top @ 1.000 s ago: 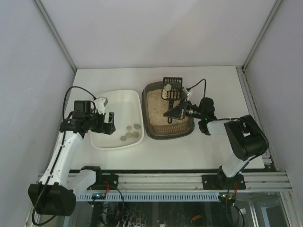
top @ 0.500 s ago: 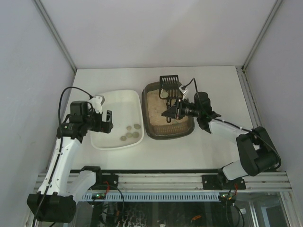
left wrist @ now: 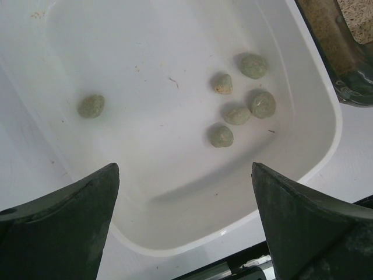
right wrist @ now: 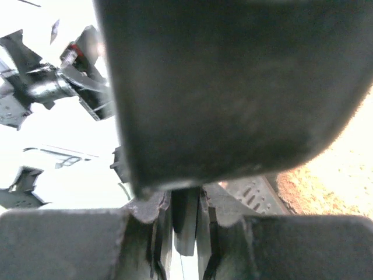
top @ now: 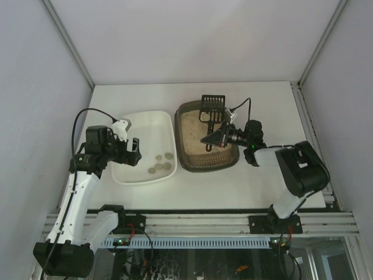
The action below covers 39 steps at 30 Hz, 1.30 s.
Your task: Clean the litter box
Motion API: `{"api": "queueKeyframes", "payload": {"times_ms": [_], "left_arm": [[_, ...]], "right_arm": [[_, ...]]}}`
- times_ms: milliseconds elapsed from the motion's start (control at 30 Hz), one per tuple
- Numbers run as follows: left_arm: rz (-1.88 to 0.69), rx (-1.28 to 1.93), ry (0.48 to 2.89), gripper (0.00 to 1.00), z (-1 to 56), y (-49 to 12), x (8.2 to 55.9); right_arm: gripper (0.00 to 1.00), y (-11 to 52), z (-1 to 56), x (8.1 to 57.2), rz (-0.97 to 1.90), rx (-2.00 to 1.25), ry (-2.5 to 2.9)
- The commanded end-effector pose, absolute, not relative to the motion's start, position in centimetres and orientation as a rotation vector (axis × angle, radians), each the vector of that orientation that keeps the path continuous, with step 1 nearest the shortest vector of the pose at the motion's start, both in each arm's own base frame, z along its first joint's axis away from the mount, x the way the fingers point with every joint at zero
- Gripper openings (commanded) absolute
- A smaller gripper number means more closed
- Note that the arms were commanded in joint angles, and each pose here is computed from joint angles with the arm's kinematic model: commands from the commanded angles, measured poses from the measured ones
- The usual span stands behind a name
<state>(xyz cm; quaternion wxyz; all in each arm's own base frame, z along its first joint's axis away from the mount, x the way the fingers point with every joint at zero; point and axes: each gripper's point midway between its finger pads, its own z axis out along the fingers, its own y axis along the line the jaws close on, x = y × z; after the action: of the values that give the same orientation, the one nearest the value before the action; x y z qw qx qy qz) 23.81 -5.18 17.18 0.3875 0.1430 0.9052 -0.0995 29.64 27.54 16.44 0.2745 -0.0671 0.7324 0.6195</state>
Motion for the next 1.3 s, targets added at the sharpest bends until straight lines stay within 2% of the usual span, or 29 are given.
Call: {"api": "queueKeyframes", "payload": {"times_ms": [0,167,433,600,733,900,1067,1267], "left_arm": [[-0.302,0.427,2.286,0.98,16.8,-6.0,23.4],[-0.306,0.432,2.288,0.98,16.8,-6.0,23.3],[-0.312,0.430,2.296,0.98,16.6,-6.1,23.3],[-0.317,0.433,2.308,0.98,16.5,-6.1,23.3],[-0.330,0.435,2.318,0.98,16.3,-6.2,23.3],[-0.340,0.442,2.323,0.98,16.2,-6.4,23.3],[-0.348,0.444,2.349,0.99,15.9,-6.4,23.2],[-0.369,0.458,2.365,0.98,15.7,-6.6,23.2]], "right_arm": [[0.00,28.1,21.9,28.6,1.967,-0.227,1.688],[0.00,30.2,21.2,27.8,2.001,-0.257,1.705],[0.00,30.8,21.3,29.7,2.116,-0.076,1.773],[0.00,28.0,19.9,32.0,2.064,0.150,1.781],[0.00,30.2,19.0,30.0,2.133,0.078,1.855],[0.00,28.0,18.1,31.0,2.075,0.189,1.853],[0.00,31.4,16.1,27.9,2.027,0.033,2.055],[0.00,27.3,18.1,30.3,2.030,0.150,1.927]]}}
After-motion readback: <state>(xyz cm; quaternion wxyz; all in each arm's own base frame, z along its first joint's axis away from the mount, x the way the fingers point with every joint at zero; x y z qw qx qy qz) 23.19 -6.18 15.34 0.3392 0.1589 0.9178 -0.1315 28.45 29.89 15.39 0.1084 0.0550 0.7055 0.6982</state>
